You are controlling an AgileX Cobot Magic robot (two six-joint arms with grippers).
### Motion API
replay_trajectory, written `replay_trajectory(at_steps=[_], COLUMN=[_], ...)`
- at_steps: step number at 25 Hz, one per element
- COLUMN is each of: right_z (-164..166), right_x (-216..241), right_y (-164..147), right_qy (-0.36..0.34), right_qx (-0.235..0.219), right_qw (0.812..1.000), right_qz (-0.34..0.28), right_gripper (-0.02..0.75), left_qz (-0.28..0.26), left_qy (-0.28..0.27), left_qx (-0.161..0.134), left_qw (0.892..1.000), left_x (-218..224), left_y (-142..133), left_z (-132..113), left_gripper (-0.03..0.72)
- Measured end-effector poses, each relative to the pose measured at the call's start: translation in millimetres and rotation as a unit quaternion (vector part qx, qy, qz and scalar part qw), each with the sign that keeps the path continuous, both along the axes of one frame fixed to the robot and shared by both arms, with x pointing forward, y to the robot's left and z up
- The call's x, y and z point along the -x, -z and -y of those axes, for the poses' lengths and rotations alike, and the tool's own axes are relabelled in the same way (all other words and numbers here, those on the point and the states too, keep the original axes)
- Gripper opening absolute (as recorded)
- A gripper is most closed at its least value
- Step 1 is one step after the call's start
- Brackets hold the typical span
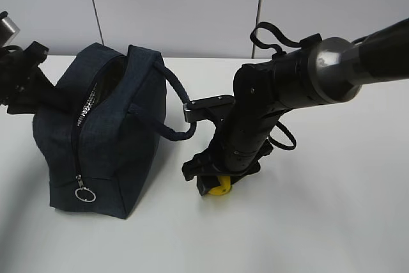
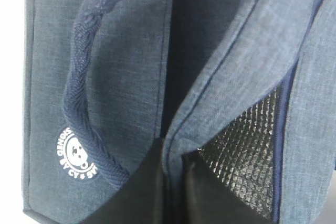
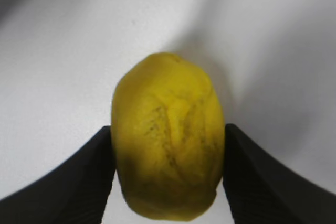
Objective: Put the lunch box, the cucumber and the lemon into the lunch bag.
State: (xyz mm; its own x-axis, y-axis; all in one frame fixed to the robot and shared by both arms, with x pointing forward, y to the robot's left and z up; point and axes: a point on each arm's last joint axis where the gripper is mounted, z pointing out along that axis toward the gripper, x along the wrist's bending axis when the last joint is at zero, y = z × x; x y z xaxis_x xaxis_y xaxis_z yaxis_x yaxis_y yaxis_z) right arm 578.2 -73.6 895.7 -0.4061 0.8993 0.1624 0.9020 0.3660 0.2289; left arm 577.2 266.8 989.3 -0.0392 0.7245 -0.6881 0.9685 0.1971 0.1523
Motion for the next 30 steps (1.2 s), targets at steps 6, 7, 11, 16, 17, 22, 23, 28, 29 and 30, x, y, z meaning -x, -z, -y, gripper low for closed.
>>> replay_trajectory(at_steps=[6,7,11,16,17,22,23,28,29,30], right_z=[-0.1,-0.1,-0.2,-0.2,-0.2,0.1,0.2,1.0,1.2,1.7], right_x=[-0.2,-0.2,-0.5,-0.5,-0.5,0.3,0.8,4.5,5.6,7.1], right_y=[0.0,0.0,-0.1,-0.1,-0.1,-0.2,-0.5,-3.2,-4.4,-5.3], right_qy=[0.000,0.000,0.001,0.001,0.001,-0.001,-0.002,-0.009,-0.011,-0.014], right_qx=[0.000,0.000,-0.001,-0.001,-0.001,0.001,0.003,0.016,0.020,0.025], right_qw=[1.000,1.000,1.000,1.000,1.000,1.000,1.000,0.999,0.999,0.998], right_qz=[0.001,0.001,0.003,0.003,0.003,-0.003,-0.007,-0.038,-0.048,-0.059], right_gripper=[0.476,0.475,0.440,0.403,0.400,0.396,0.396,0.394,0.394,0.394], left_qz=[0.000,0.000,0.000,0.000,0.000,0.000,0.000,0.000,0.000,0.000], left_qy=[0.000,0.000,0.000,0.000,0.000,0.000,0.000,0.000,0.000,0.000], left_qx=[0.000,0.000,0.000,0.000,0.000,0.000,0.000,-0.001,-0.001,-0.001], left_qw=[1.000,1.000,1.000,1.000,1.000,1.000,1.000,1.000,1.000,1.000], left_x=[0.0,0.0,0.0,0.0,0.0,0.0,0.0,-0.1,0.0,0.0], left_y=[0.0,0.0,0.0,0.0,0.0,0.0,0.0,0.1,0.1,0.1], left_z=[0.0,0.0,0.0,0.0,0.0,0.0,0.0,-0.1,-0.2,-0.2], left_gripper=[0.000,0.000,0.000,0.000,0.000,0.000,0.000,0.000,0.000,0.000])
